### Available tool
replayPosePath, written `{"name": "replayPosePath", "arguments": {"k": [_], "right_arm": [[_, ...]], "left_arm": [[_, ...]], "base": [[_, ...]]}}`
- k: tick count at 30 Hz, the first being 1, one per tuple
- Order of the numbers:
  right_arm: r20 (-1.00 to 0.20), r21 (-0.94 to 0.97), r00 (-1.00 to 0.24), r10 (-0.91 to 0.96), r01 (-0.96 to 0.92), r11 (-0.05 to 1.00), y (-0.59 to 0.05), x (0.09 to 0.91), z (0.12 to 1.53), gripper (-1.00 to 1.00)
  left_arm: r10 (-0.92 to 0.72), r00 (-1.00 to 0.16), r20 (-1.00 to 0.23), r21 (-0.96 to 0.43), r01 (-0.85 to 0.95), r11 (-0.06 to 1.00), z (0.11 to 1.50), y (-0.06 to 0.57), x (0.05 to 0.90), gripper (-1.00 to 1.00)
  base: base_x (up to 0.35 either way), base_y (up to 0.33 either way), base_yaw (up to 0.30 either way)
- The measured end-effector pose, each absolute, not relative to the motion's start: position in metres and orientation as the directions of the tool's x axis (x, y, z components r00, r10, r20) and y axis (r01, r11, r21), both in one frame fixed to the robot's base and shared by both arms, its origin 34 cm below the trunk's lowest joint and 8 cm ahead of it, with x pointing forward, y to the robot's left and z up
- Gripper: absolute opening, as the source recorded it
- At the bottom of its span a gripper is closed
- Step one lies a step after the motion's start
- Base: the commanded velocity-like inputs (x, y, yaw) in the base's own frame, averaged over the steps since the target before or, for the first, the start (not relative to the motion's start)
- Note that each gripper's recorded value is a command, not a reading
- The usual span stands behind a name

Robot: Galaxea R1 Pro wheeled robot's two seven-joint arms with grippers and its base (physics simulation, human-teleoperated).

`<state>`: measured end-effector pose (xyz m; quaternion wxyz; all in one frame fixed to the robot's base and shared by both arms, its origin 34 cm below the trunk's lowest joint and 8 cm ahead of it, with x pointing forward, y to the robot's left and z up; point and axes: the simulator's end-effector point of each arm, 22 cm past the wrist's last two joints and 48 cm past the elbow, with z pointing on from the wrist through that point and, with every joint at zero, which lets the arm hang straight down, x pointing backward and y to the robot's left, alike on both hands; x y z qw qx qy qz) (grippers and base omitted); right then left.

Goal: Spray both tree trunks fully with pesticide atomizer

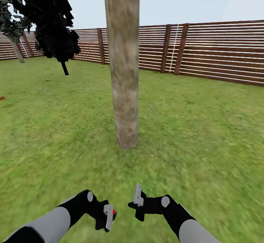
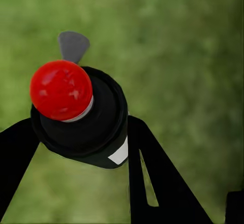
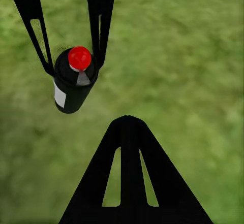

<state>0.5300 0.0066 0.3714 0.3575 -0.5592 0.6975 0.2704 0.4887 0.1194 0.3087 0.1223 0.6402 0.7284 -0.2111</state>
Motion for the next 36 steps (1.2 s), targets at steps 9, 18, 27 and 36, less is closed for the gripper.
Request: {"name": "replayPosePath", "arguments": {"k": [9,18,27,36], "right_arm": [[-0.801,-0.022,-0.119,-0.587,-0.973,0.228,0.007,0.530,0.371,-1.00],[-0.801,-0.022,-0.120,-0.587,-0.973,0.229,0.007,0.530,0.371,-1.00],[-0.802,-0.022,-0.120,-0.586,-0.973,0.230,0.007,0.530,0.372,-1.00],[-0.802,-0.021,-0.121,-0.586,-0.973,0.230,0.007,0.530,0.371,-1.00]], "left_arm": [[0.834,-0.183,-0.521,-0.160,0.980,0.115,0.319,0.084,0.492,-1.00],[0.805,-0.217,-0.551,-0.153,0.975,0.158,0.323,0.077,0.499,-1.00],[0.794,-0.205,-0.573,-0.138,0.979,0.153,0.329,0.065,0.506,-1.00],[0.757,-0.229,-0.612,-0.150,0.973,0.174,0.338,0.048,0.509,-1.00]], "base": [[0.000,0.000,0.000],[0.000,0.000,0.000],[0.000,0.000,0.000],[0.000,0.000,0.000]]}}
